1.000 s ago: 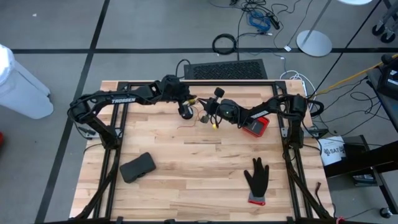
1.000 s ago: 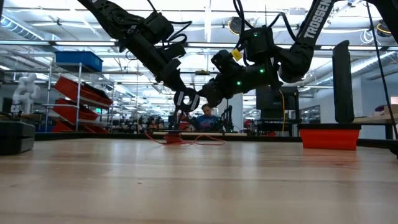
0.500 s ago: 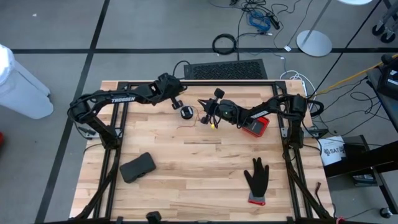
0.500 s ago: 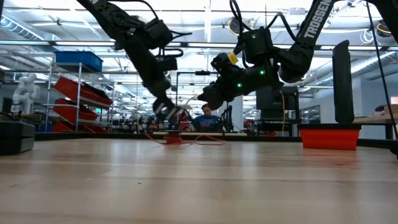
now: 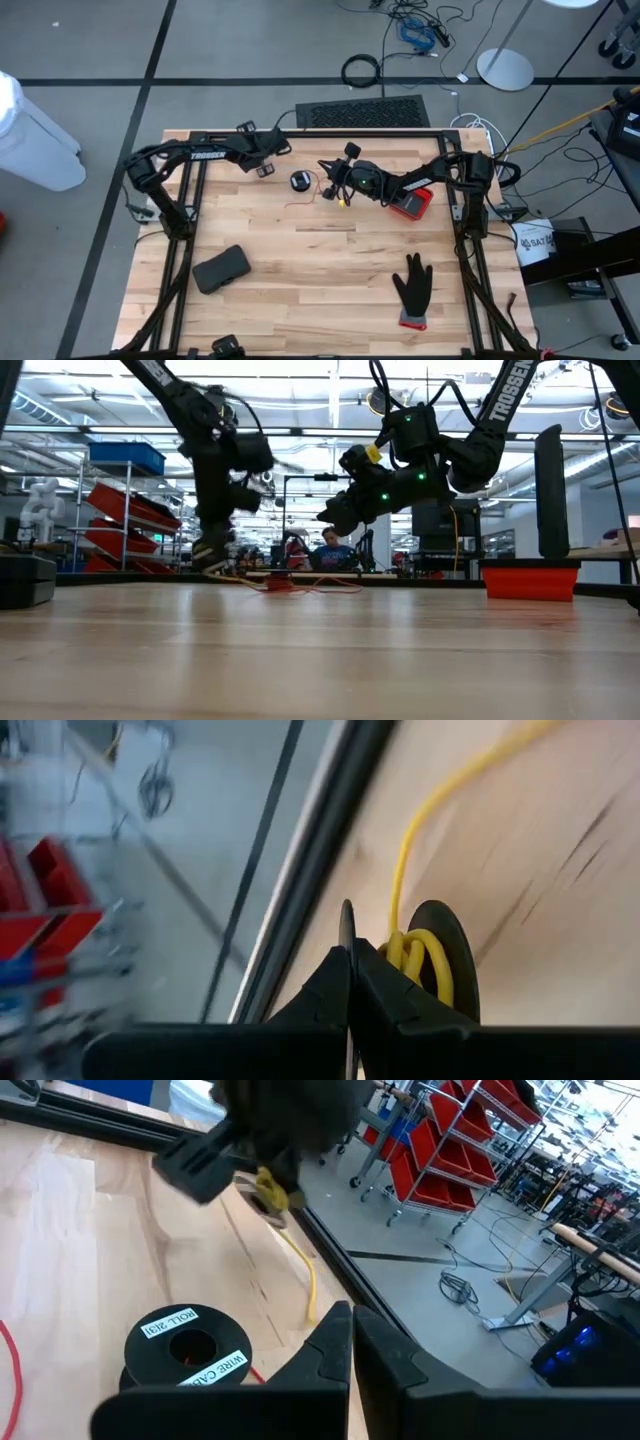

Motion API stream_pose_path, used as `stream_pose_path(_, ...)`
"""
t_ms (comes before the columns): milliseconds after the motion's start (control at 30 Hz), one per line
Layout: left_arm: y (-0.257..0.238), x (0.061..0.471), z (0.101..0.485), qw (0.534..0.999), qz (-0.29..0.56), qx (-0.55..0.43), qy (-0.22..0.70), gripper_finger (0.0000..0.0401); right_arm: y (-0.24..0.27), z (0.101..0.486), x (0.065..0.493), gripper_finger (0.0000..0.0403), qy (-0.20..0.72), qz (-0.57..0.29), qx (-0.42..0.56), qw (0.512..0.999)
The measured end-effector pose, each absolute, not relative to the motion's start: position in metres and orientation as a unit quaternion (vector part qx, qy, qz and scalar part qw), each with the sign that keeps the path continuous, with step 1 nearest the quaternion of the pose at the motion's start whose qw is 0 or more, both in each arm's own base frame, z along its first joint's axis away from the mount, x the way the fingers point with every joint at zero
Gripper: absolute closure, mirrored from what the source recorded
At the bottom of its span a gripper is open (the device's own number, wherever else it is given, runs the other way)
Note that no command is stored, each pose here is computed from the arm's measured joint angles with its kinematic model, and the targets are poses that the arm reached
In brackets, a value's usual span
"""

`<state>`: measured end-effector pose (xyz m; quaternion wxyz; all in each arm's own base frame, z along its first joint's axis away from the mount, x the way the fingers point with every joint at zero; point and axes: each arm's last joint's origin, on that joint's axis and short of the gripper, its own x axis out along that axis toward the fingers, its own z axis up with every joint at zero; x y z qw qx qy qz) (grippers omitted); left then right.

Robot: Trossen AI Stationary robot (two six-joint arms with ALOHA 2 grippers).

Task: Coil cords
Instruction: Coil the yellow wire onto the black spool, then uncoil the red wire from the black spool

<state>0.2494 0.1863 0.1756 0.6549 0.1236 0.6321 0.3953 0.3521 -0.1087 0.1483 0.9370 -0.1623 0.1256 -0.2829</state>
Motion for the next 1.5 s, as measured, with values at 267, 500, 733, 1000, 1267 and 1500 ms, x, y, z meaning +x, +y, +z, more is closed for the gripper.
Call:
stream_pose_path(267, 0.19, 0.245, 0.136, 0.57, 0.377, 0.144, 0.715, 0.0392, -0.108, 0.145, 0.352, 0.0403, 0.139, -0.279, -0.157, 0.937)
stream_pose_path(500, 0.188, 0.25, 0.13, 0.583, 0.375, 0.135, 0.708, 0.0334, -0.108, 0.143, 0.351, 0.0403, 0.151, -0.276, -0.157, 0.936)
stream_pose_path(733, 0.175, 0.259, 0.132, 0.606, 0.365, 0.133, 0.694, 0.0244, -0.108, 0.142, 0.351, 0.0403, 0.154, -0.276, -0.157, 0.936)
stream_pose_path(1000, 0.163, 0.266, 0.132, 0.611, 0.362, 0.145, 0.689, 0.0214, -0.108, 0.139, 0.351, 0.0403, 0.162, -0.253, -0.139, 0.944)
stream_pose_path(1267, 0.153, 0.271, 0.151, 0.64, 0.369, 0.158, 0.655, 0.0213, -0.109, 0.135, 0.35, 0.0403, 0.175, -0.236, -0.121, 0.948)
stream_pose_path(1500, 0.142, 0.278, 0.186, 0.738, 0.315, 0.132, 0.581, 0.0213, -0.111, 0.132, 0.349, 0.0403, 0.183, -0.168, -0.094, 0.964)
